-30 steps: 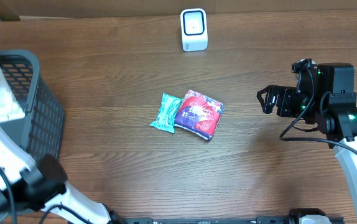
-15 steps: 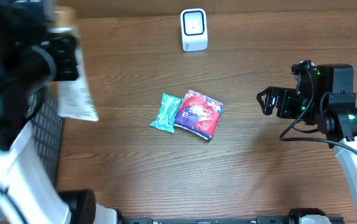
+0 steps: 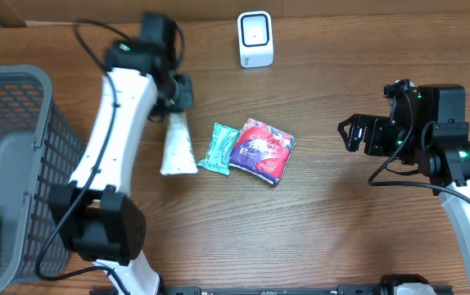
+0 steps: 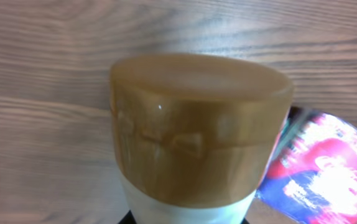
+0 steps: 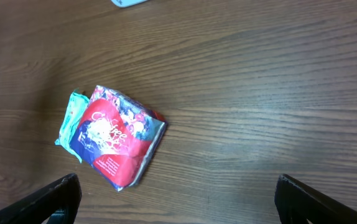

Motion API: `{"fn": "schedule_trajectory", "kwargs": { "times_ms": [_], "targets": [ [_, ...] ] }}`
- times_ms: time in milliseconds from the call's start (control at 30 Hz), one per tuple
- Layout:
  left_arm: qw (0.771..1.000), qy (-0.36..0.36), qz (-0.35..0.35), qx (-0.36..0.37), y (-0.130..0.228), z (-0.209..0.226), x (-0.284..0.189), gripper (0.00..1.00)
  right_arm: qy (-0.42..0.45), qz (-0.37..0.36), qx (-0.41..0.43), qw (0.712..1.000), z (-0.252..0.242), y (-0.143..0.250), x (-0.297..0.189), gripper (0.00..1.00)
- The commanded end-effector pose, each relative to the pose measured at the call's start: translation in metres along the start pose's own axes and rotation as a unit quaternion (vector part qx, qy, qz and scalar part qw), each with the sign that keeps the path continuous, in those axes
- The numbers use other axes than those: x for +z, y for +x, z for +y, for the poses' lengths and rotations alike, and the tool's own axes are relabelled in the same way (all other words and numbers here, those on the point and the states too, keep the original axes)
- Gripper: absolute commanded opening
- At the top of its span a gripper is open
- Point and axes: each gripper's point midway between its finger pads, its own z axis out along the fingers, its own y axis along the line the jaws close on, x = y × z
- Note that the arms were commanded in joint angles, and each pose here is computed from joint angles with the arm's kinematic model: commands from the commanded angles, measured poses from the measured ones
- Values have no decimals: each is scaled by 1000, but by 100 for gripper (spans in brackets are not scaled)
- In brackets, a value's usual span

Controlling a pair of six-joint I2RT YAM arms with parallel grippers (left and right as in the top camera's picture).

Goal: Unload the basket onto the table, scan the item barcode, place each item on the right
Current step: 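Lay the white tube left of the teal pack and release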

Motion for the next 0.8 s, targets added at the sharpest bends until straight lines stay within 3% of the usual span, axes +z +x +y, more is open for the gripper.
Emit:
{"fn": "schedule_trajectory", "kwargs": {
  "times_ms": [0,200,267,300,367,400,433,467,533,633,767],
  "targets": [
    [1000,-6,7,-12,17,3,40,5,-7,-10,-8,1000,6,-7,-4,100],
    [998,5,-35,44,23,4,101,4,-6,-9,-7,1000,5,-8,-1,100],
    [998,10,-48,47,26,5,113,9,-6,-7,-6,1000,5,-8,0,100],
    [997,11,-52,47,27,5,118,15,-6,-5,-6,1000,4,-7,1,100],
    [997,21,-51,50,30,1,122,39,-6,-4,-5,1000,4,-7,1,100],
    [997,25,-51,50,31,-1,122,61,-6,-3,-5,1000,4,-7,1,100],
    [997,31,-50,51,31,-3,121,75,-6,-3,-5,1000,4,-6,1,100],
    [997,38,-50,52,30,-6,119,86,-6,-3,-5,1000,4,-6,1,100],
    [996,47,-49,52,25,-11,108,100,-6,-3,-5,1000,4,-6,1,100],
    [996,46,-64,49,4,-13,67,100,-6,-3,-5,1000,4,-6,1,100],
    [992,29,-120,35,-34,-3,-23,99,-6,-2,-5,1000,4,-6,1,100]
  ]
}}
